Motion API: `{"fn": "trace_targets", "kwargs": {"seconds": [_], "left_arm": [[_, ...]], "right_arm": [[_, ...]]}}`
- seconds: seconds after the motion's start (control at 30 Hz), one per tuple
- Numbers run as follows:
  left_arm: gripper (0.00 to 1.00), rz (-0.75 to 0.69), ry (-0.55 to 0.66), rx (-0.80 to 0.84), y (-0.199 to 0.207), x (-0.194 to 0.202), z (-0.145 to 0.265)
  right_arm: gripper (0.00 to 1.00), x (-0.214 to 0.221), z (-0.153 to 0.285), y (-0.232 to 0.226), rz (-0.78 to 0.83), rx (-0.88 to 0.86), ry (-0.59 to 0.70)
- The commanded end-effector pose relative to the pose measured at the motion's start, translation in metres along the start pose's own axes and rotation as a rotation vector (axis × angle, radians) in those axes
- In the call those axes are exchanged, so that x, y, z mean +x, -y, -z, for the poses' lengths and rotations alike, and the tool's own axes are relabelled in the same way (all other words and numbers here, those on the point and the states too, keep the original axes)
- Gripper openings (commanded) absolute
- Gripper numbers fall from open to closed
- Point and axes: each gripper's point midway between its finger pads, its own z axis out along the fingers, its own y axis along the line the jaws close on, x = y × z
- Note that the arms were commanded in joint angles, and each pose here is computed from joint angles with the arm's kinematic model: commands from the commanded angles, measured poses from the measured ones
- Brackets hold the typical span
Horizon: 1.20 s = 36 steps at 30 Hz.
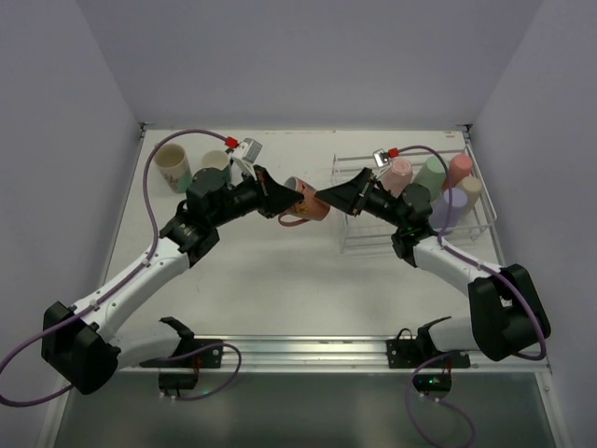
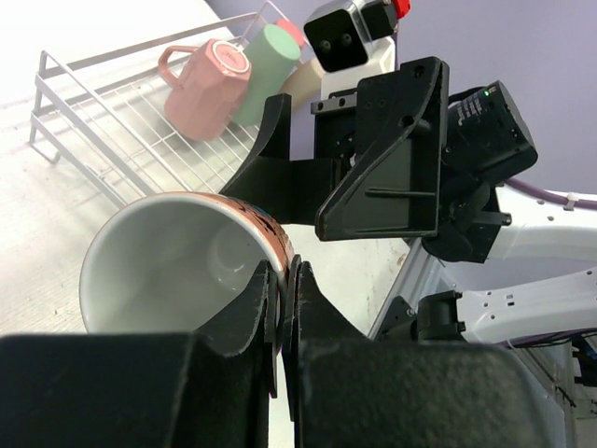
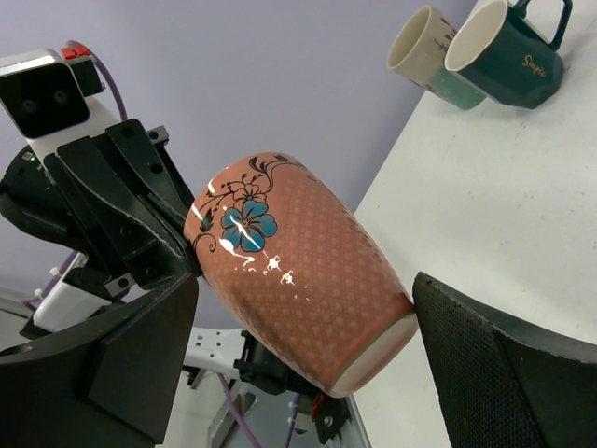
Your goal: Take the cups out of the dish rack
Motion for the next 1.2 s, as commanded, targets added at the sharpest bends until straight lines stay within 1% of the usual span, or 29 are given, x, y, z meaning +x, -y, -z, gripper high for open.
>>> {"fn": "trace_targets", "kwargs": {"seconds": [0.0,0.03,0.1,0.2,0.23,0.27,0.33,0.37,0.43,0.5,0.53,0.57,0.6,0.63,0.67,0.7,0.73,0.77,0.8,0.83,0.87,0.93,0.97,1.03,1.07,1.1,1.13,1.17], "left_arm": [[0.0,-0.079,0.107,-0.019,-0.001,-0.033,-0.004],[0.0,-0.078,0.107,0.017,0.005,-0.032,-0.005],[0.0,-0.085,0.107,0.009,0.003,-0.033,-0.006],[0.0,-0.152,0.131,-0.087,-0.007,-0.047,-0.001],[0.0,-0.163,0.14,-0.141,-0.012,-0.055,0.002],[0.0,-0.19,0.141,-0.166,-0.015,-0.059,0.004],[0.0,-0.212,0.161,-0.21,-0.015,-0.072,0.008],[0.0,-0.22,0.147,-0.228,-0.018,-0.072,0.009],[0.0,-0.232,0.155,-0.242,-0.015,-0.081,0.011],[0.0,-0.245,0.098,-0.298,-0.029,-0.075,0.005],[0.0,-0.261,0.114,-0.332,-0.031,-0.087,0.005],[0.0,-0.282,0.074,-0.376,-0.047,-0.081,-0.005],[0.0,-0.287,0.033,-0.42,-0.059,-0.075,-0.007],[0.0,-0.306,0.048,-0.465,-0.063,-0.088,-0.009],[0.0,-0.32,-0.01,-0.518,-0.085,-0.077,-0.019],[0.0,-0.324,-0.053,-0.56,-0.096,-0.071,-0.021],[0.0,-0.34,-0.036,-0.599,-0.101,-0.083,-0.023],[0.0,-0.354,-0.084,-0.64,-0.119,-0.073,-0.031],[0.0,-0.363,-0.089,-0.689,-0.128,-0.078,-0.03],[0.0,-0.363,-0.094,-0.719,-0.138,-0.081,-0.031],[0.0,-0.365,-0.13,-0.745,-0.155,-0.072,-0.038],[0.0,-0.36,-0.129,-0.763,-0.168,-0.078,-0.043],[0.0,-0.356,-0.159,-0.774,-0.181,-0.069,-0.051],[0.0,-0.355,-0.158,-0.791,-0.195,-0.074,-0.057],[0.0,-0.343,-0.192,-0.796,-0.21,-0.063,-0.065],[0.0,-0.324,-0.207,-0.788,-0.218,-0.06,-0.068],[0.0,-0.306,-0.2,-0.775,-0.223,-0.066,-0.07],[0.0,-0.289,-0.226,-0.787,-0.238,-0.056,-0.075]], "right_arm": [[0.99,-0.005,0.0,-0.035,0.078,-0.113,-0.011],[0.99,-0.004,-0.001,-0.034,0.064,-0.113,-0.019],[0.99,-0.007,-0.002,-0.029,0.06,-0.095,-0.001],[0.99,-0.018,0.003,-0.019,0.075,-0.049,0.047],[0.99,-0.02,0.004,-0.016,0.079,-0.032,0.057],[0.99,-0.025,0.005,-0.013,0.105,-0.016,0.068],[0.99,-0.029,0.005,0.0,0.104,0.072,0.084],[0.99,-0.032,0.004,0.0,0.146,0.091,0.087],[0.99,-0.032,0.007,0.001,0.151,0.112,0.09],[0.99,-0.031,0.011,-0.004,0.174,0.114,0.095],[0.99,-0.031,0.012,-0.006,0.184,0.116,0.095],[0.99,-0.031,0.013,-0.009,0.215,0.116,0.094],[0.99,-0.029,0.016,-0.006,0.212,0.144,0.084],[0.99,-0.031,0.021,-0.013,0.236,0.149,0.093],[0.99,-0.035,0.023,-0.015,0.279,0.169,0.109],[0.99,-0.032,0.028,-0.01,0.277,0.208,0.104],[0.99,-0.034,0.034,-0.019,0.308,0.211,0.123],[0.99,-0.035,0.038,-0.019,0.34,0.226,0.128],[0.99,-0.033,0.043,-0.015,0.338,0.262,0.13],[0.99,-0.033,0.048,-0.022,0.359,0.26,0.141],[0.99,-0.031,0.052,-0.019,0.368,0.275,0.14],[0.99,-0.027,0.058,-0.018,0.375,0.289,0.148],[0.99,-0.024,0.062,-0.019,0.383,0.287,0.153],[0.99,-0.022,0.067,-0.019,0.389,0.297,0.157],[0.99,-0.021,0.07,-0.024,0.405,0.292,0.162],[0.99,-0.018,0.072,-0.022,0.404,0.3,0.153],[0.99,-0.017,0.073,-0.023,0.41,0.302,0.149],[0.99,-0.017,0.075,-0.024,0.416,0.304,0.147]]}}
